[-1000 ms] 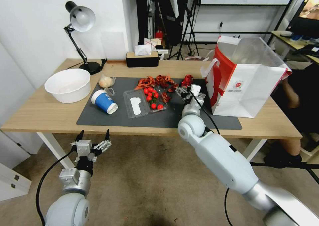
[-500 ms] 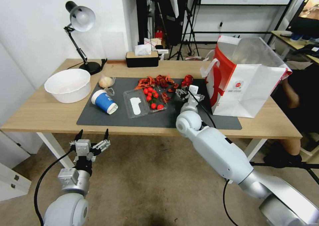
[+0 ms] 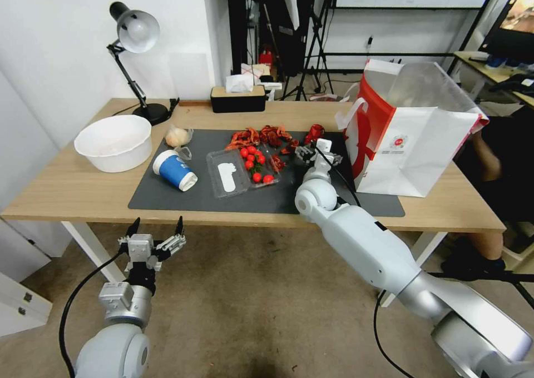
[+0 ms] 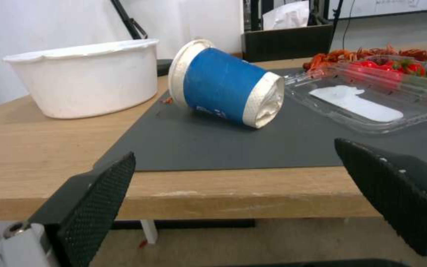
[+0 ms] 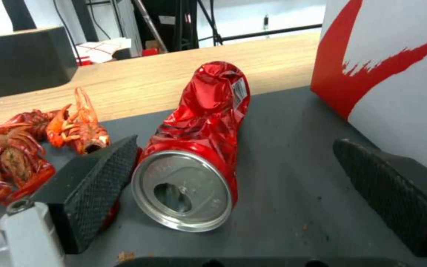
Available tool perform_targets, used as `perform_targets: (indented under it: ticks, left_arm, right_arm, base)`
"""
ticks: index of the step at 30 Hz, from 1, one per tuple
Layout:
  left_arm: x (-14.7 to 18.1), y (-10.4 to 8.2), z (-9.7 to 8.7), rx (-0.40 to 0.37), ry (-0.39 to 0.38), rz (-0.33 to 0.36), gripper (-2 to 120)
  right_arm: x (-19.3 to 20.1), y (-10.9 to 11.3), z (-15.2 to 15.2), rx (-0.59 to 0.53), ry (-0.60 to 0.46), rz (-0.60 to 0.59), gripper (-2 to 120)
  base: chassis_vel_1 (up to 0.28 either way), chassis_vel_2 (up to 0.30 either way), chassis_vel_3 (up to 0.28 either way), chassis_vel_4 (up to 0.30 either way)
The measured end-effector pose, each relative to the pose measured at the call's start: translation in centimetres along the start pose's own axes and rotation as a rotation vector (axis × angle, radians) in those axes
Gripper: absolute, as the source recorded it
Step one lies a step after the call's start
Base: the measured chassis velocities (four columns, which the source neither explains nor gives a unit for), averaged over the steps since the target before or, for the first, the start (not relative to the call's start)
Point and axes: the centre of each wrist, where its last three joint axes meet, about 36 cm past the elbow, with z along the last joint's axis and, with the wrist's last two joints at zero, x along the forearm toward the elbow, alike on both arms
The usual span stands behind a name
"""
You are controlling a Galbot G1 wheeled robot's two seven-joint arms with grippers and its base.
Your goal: Pick up the trash from the table and place it into the takeout bag.
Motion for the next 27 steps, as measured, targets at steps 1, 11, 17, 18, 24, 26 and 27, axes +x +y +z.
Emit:
perform_targets:
  ticks: [1, 11, 17, 18, 24, 26, 27]
  left_arm:
    - [0.0, 0.0, 0.0, 0.0, 0.0, 0.0, 100]
    - [0.1, -0.1, 0.2, 0.0, 0.0, -0.001, 100]
    - [0.3, -0.1, 0.6, -0.01, 0.002, 0.001, 100]
    - [0.3, -0.1, 0.7, -0.011, 0.002, 0.001, 100]
    - [0.5, -0.1, 0.7, -0.013, 0.002, 0.0, 100]
    - [0.5, -0.2, 0.7, -0.012, 0.001, 0.0, 100]
    - [0.5, -0.2, 0.7, -0.012, 0.001, 0.0, 100]
  right_arm:
    - [-0.1, 0.0, 0.0, 0.001, 0.001, 0.0, 99]
    - [-0.8, 0.3, -0.1, 0.012, 0.001, -0.003, 84]
    - [-1.3, 0.3, 0.2, 0.023, 0.011, 0.002, 60]
    - [-1.5, 0.2, 0.2, 0.025, 0.014, 0.005, 57]
    - [-1.7, 0.1, 0.4, 0.023, 0.021, 0.008, 47]
    - [-1.7, 0.0, 0.3, 0.021, 0.018, 0.007, 47]
    - [-1.7, 0.0, 0.2, 0.02, 0.016, 0.006, 47]
  base:
    - [0.0, 0.0, 0.0, 0.0]
    - [0.0, 0.0, 0.0, 0.0]
    - [0.0, 0.0, 0.0, 0.0]
    - [0.0, 0.0, 0.0, 0.0]
    - [0.0, 0.0, 0.0, 0.0]
    - [0.0, 0.0, 0.0, 0.0]
    - [0.0, 0.0, 0.0, 0.0]
